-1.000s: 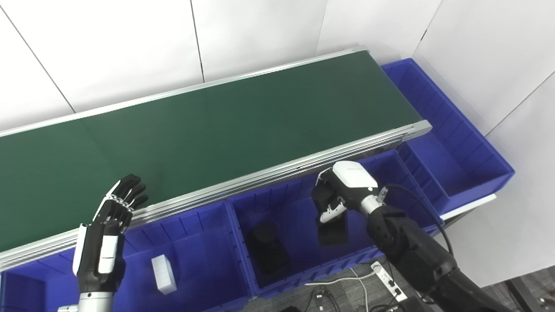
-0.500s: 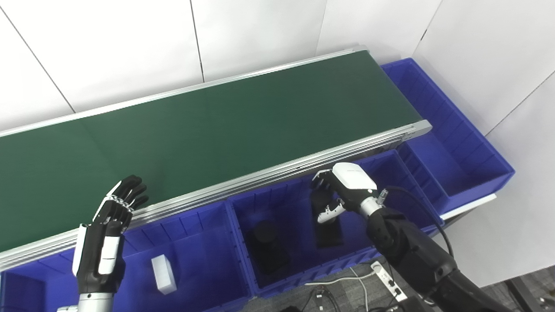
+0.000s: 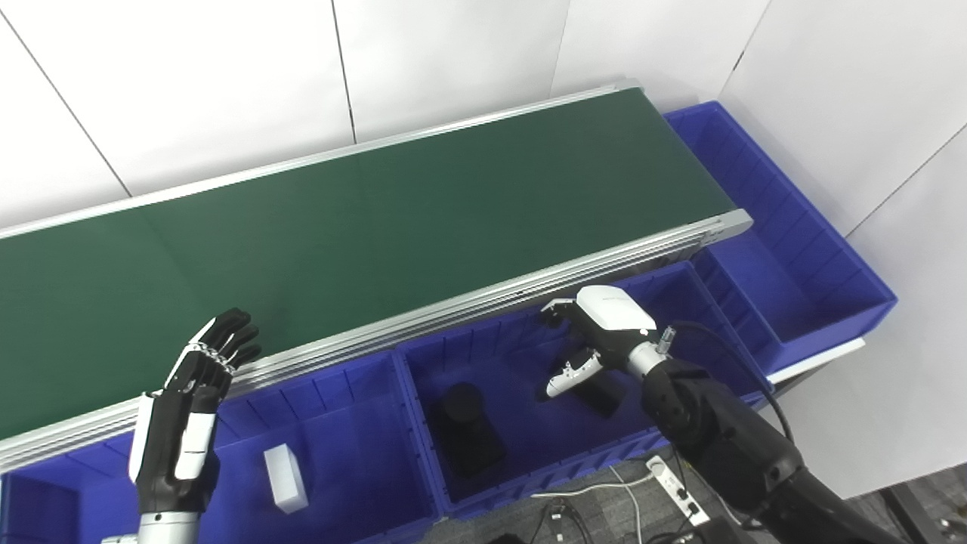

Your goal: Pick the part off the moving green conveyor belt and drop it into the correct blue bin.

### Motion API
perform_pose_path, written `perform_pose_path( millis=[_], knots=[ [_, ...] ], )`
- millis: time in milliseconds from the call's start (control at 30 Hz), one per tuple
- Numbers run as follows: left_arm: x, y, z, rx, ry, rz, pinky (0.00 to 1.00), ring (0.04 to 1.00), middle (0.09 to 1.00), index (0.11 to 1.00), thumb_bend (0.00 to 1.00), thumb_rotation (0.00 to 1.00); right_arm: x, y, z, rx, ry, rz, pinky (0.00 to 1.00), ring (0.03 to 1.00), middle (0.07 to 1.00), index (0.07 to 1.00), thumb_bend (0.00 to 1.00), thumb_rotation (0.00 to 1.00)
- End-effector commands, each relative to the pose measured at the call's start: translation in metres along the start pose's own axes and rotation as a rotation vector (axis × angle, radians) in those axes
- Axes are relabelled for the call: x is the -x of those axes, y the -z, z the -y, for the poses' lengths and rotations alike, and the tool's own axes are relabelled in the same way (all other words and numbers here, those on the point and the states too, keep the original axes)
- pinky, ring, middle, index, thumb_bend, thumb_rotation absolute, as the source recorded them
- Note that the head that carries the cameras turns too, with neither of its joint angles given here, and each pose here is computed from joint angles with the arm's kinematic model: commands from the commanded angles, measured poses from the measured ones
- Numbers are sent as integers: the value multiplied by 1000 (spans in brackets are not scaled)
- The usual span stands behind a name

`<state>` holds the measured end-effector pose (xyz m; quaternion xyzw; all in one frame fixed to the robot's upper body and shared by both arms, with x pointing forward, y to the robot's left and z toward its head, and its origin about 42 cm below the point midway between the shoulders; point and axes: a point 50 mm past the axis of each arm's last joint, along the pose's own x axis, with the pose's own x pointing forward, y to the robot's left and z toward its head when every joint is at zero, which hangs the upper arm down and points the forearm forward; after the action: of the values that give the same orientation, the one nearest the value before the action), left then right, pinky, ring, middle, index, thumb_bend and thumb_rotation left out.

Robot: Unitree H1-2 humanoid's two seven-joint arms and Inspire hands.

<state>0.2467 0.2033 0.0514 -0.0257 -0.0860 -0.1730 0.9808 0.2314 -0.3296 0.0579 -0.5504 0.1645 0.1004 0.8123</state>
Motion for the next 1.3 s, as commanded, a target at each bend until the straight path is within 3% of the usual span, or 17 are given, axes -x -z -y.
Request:
perform_pose_path(
  millis=[0,100,300,400,500,667,800,900,967,1033,1267],
  knots=[
    [-6,-11,-1,-30,13,66,793,832,856,830,673,827,3,-9,21,-41,39,6,487,609,686,729,1000,414],
    [-6,-12,-3,-30,18,65,795,834,859,832,675,823,13,-28,31,-169,23,29,464,562,641,735,1000,429],
    [-4,-13,-4,-32,11,63,793,826,855,828,674,805,43,-77,42,-400,55,164,443,536,633,723,998,459],
    [-4,-13,-4,-35,15,62,788,824,853,826,674,809,56,-95,43,-483,109,216,426,530,627,705,919,557],
    [-4,-13,-1,-30,15,60,791,822,852,824,662,805,67,-108,44,-581,173,268,405,519,632,697,960,681],
    [-3,-13,6,-53,13,57,783,814,844,818,666,813,84,-125,43,-685,293,382,435,543,655,702,978,737],
    [-2,-11,10,-66,14,46,782,818,847,822,701,819,88,-136,38,-709,339,498,515,620,722,718,906,757],
    [-1,-10,17,-73,17,42,794,820,848,817,716,823,81,-141,24,-748,332,559,604,710,779,736,871,761],
    [1,-11,23,-77,20,42,800,822,851,818,717,831,72,-142,7,-806,315,566,743,826,849,775,872,822],
    [3,-12,30,-78,24,45,809,830,859,826,710,832,67,-142,-7,-845,312,564,807,880,889,793,865,890],
    [11,-15,48,-102,34,40,831,863,869,844,704,855,50,-132,-56,-1012,281,473,837,900,910,817,810,998]
  ],
)
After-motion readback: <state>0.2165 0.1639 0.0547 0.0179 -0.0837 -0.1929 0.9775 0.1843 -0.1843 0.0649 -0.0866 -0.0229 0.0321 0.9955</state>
